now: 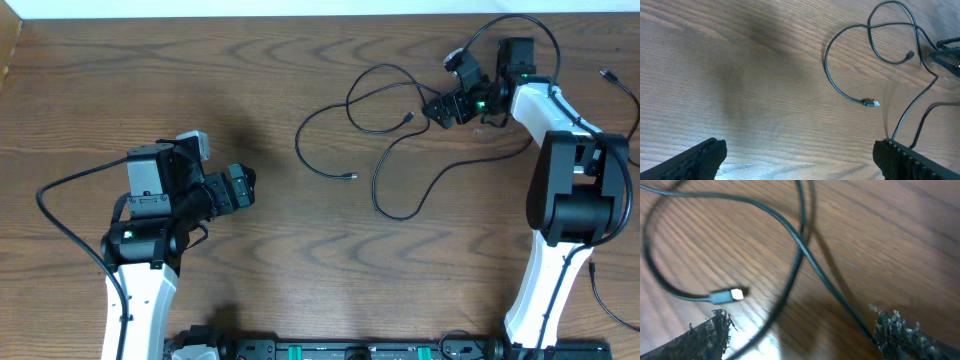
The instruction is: Untangle cables
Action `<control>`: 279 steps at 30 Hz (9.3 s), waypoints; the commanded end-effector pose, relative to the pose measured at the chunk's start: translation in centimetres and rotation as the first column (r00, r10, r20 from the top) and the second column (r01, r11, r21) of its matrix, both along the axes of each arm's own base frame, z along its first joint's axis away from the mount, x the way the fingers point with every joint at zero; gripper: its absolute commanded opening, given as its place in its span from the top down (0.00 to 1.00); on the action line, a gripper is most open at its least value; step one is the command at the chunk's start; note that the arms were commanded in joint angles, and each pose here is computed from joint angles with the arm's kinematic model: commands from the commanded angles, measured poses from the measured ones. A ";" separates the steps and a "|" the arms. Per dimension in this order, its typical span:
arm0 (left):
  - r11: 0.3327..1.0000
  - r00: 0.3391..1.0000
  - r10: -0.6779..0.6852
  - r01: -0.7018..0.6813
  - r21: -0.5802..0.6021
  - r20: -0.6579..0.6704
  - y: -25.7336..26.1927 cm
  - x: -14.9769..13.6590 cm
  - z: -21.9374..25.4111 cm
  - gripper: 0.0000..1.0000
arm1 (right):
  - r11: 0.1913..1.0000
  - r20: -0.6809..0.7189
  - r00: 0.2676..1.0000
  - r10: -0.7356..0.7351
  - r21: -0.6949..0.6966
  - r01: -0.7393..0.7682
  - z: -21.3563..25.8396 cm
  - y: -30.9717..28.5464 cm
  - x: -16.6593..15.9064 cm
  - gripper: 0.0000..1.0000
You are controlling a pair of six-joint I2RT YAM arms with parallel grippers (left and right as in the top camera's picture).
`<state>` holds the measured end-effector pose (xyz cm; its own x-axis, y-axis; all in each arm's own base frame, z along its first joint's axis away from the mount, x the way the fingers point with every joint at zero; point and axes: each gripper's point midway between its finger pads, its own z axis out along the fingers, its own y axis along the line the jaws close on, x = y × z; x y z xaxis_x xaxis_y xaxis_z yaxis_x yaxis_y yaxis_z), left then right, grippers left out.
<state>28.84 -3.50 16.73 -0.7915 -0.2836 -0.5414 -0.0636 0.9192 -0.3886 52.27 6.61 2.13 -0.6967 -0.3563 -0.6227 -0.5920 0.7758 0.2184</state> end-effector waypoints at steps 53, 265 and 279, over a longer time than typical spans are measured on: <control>1.000 1.000 -0.008 0.008 0.000 0.007 0.0 0.1 0.3 0.02 | 0.992 -0.170 0.985 0.031 -0.115 -0.051 -5.6 0.4 -3.2 0.11; 1.000 1.000 -0.008 0.008 0.000 0.007 0.0 0.1 0.3 0.02 | 0.362 -0.400 0.205 -0.893 -0.367 0.857 5.1 -15.3 -4.6 0.99; 1.000 1.000 -0.007 0.007 0.000 0.007 0.0 0.1 0.3 0.02 | 0.002 0.125 -0.007 -0.992 0.067 0.998 31.7 -30.3 -6.7 0.99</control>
